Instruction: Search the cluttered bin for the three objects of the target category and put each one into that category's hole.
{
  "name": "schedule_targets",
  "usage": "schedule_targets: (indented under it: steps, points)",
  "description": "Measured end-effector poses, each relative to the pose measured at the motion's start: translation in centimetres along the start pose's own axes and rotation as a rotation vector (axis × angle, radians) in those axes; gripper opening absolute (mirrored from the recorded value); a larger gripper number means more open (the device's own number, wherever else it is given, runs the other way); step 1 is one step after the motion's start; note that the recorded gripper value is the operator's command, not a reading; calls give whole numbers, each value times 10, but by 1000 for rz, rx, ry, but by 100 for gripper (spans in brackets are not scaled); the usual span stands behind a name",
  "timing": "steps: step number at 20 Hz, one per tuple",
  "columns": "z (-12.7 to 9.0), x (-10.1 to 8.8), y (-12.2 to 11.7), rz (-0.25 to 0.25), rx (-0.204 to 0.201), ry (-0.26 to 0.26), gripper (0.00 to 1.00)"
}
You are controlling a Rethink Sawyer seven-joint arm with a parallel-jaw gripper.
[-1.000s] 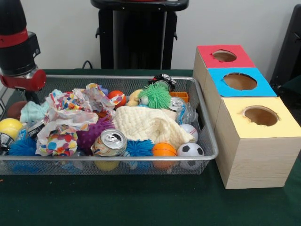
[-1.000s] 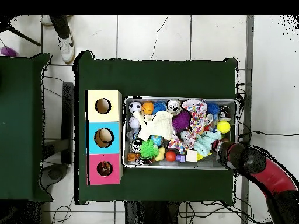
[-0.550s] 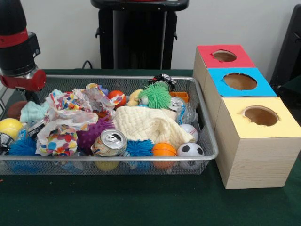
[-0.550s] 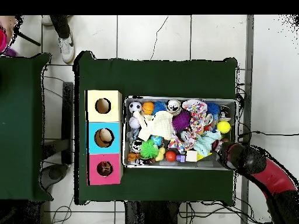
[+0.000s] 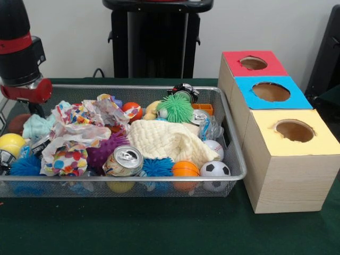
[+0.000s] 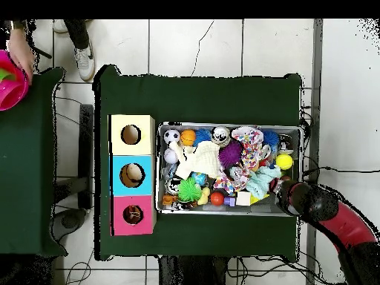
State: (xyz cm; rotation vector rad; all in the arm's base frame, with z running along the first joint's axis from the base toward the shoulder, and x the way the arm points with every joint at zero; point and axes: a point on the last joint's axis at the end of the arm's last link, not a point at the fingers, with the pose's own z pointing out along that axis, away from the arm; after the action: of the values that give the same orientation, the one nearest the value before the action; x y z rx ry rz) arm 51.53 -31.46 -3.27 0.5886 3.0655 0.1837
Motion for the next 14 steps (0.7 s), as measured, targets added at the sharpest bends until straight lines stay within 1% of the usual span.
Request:
schedule_targets:
  steps: [7, 14]
  points:
    - [-3, -1, 1, -4, 3, -3, 0]
    - [-5, 1, 1, -20, 14, -3, 0]
